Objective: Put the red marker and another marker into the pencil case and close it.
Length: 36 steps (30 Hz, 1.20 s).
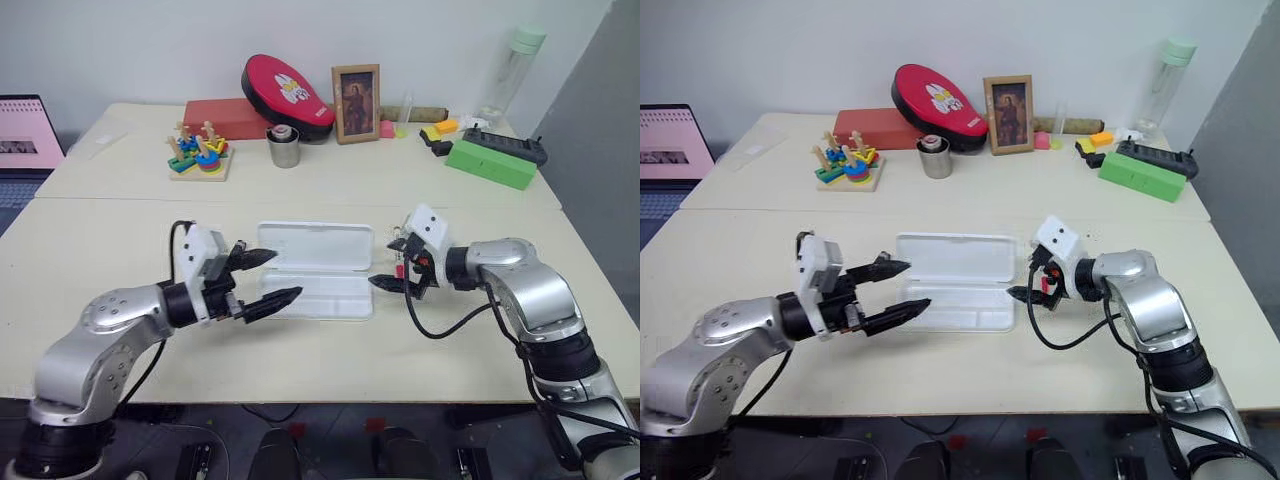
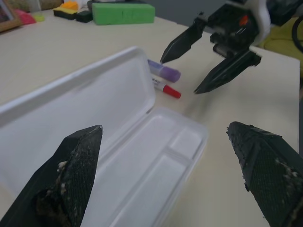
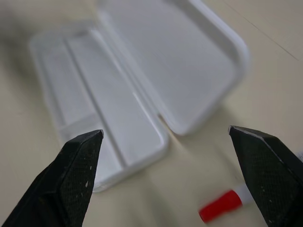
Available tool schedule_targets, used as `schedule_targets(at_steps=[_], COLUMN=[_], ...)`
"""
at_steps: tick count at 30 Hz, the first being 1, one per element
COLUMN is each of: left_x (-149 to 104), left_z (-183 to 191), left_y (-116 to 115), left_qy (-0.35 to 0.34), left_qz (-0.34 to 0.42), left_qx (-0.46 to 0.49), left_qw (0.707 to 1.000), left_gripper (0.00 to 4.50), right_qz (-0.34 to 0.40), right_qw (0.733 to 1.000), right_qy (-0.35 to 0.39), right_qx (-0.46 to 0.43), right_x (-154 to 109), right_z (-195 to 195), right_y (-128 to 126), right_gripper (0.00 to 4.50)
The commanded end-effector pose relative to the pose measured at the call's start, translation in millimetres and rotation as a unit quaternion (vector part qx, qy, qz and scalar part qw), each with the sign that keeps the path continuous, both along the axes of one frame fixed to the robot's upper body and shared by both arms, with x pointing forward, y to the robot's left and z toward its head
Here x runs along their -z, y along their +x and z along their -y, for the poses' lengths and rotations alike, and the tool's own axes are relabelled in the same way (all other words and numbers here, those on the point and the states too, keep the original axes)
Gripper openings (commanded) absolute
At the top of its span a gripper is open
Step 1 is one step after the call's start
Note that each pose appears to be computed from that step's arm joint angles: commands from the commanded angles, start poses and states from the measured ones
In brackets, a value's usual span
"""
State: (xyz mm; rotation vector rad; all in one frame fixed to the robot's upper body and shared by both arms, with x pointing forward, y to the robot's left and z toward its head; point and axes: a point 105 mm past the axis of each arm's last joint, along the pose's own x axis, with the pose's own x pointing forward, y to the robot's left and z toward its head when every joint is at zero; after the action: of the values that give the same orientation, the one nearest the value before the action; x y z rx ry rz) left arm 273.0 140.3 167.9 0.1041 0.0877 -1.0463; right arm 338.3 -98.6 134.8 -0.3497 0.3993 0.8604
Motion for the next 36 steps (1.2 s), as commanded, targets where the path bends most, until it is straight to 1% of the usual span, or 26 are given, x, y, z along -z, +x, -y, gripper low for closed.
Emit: schedule_targets(at_steps=[1, 4, 7, 12, 15, 18, 20, 22, 23, 24, 25, 26, 28, 32, 36], left_x=[-1, 3, -1, -4, -4, -5, -6, -6, -6, -6, -6, -6, -8, -11, -12], left_z=[17, 23, 29, 32, 34, 34, 34, 34, 34, 34, 34, 34, 34, 34, 35], left_y=[0, 3, 5, 5, 3, 3, 2, 2, 2, 2, 1, 2, 2, 4, 4], left_qy=[0.000, 0.008, 0.000, -0.006, -0.010, -0.012, -0.015, -0.018, -0.019, -0.019, -0.020, -0.021, -0.024, -0.026, -0.028], left_qz=[0.009, 0.014, 0.020, 0.024, 0.026, 0.027, 0.029, 0.031, 0.031, 0.031, 0.031, 0.032, 0.037, 0.043, 0.044], left_qx=[0.027, 0.036, 0.045, 0.049, 0.048, 0.047, 0.044, 0.042, 0.041, 0.040, 0.039, 0.038, 0.038, 0.037, 0.041], left_qw=[1.000, 0.999, 0.999, 0.998, 0.998, 0.998, 0.998, 0.999, 0.999, 0.999, 0.999, 0.999, 0.998, 0.998, 0.998], left_gripper=[4.50, 4.50, 4.50, 4.50, 4.50, 4.50, 4.50, 4.50, 4.50, 4.50, 4.50, 4.50, 4.50, 4.50, 4.50], right_qz=[0.012, 0.007, -0.001, -0.020, -0.028, -0.030, -0.033, -0.033, -0.031, -0.030, -0.029, -0.026, -0.022, -0.016, -0.007], right_qw=[0.996, 0.992, 0.988, 0.987, 0.984, 0.982, 0.979, 0.978, 0.978, 0.978, 0.977, 0.976, 0.975, 0.974, 0.973], right_qy=[0.014, 0.021, 0.018, 0.025, 0.018, 0.014, 0.013, 0.014, 0.014, 0.013, 0.013, 0.012, 0.007, 0.002, -0.001], right_qx=[0.088, 0.126, 0.154, 0.159, 0.177, 0.188, 0.198, 0.205, 0.207, 0.208, 0.210, 0.214, 0.222, 0.226, 0.229], right_x=[-1, 6, 17, 31, 41, 45, 47, 47, 47, 47, 46, 46, 46, 46, 44], right_z=[10, 11, 14, 8, 9, 10, 11, 12, 12, 12, 13, 14, 17, 18, 20], right_y=[11, 17, 22, 23, 29, 33, 36, 38, 38, 39, 39, 40, 42, 43, 45], right_gripper=[4.48, 4.48, 4.48, 4.48, 4.48, 4.48, 4.12, 3.95, 3.57, 3.37, 3.27, 2.97, 2.59, 1.61, 0.76])
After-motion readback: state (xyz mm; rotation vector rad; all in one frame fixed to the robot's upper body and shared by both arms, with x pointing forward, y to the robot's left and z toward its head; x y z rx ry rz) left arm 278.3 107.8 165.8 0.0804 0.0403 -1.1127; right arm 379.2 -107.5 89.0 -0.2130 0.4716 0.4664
